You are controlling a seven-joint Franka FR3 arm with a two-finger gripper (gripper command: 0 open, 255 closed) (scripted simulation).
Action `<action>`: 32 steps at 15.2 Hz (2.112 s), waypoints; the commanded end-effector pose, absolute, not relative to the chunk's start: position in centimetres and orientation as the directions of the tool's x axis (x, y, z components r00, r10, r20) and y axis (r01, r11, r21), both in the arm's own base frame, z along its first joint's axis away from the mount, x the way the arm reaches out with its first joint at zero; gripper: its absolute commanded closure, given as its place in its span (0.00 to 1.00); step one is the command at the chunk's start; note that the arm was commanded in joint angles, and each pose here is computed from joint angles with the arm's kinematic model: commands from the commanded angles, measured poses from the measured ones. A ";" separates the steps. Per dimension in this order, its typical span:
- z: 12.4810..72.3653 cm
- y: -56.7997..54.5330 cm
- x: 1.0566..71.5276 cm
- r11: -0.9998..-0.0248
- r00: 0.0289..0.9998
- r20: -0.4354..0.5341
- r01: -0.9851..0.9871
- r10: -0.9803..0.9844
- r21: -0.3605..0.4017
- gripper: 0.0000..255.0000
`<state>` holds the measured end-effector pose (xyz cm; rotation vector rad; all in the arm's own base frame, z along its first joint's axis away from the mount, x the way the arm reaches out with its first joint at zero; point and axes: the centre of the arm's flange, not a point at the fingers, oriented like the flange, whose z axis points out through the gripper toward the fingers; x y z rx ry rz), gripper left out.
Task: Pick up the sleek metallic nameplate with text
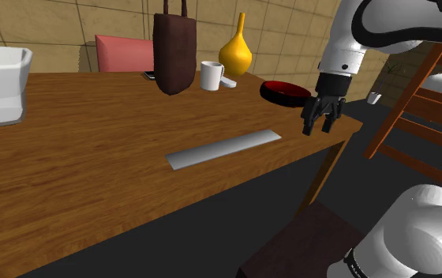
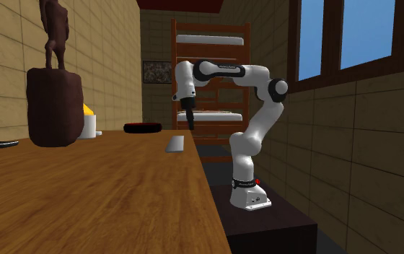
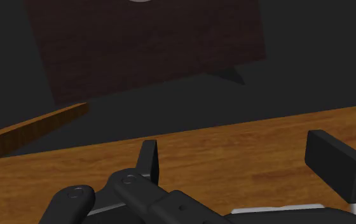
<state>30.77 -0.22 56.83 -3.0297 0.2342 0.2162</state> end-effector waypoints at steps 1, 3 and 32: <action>56.8 -0.2 30.8 -0.984 0.978 -0.148 -0.159 -0.146 -0.084 0.00; 57.2 2.3 29.7 -0.957 0.952 -0.141 -0.283 -0.271 -0.069 0.00; 54.9 26.4 37.5 -0.015 0.015 -0.004 -1.000 -1.000 -0.011 0.00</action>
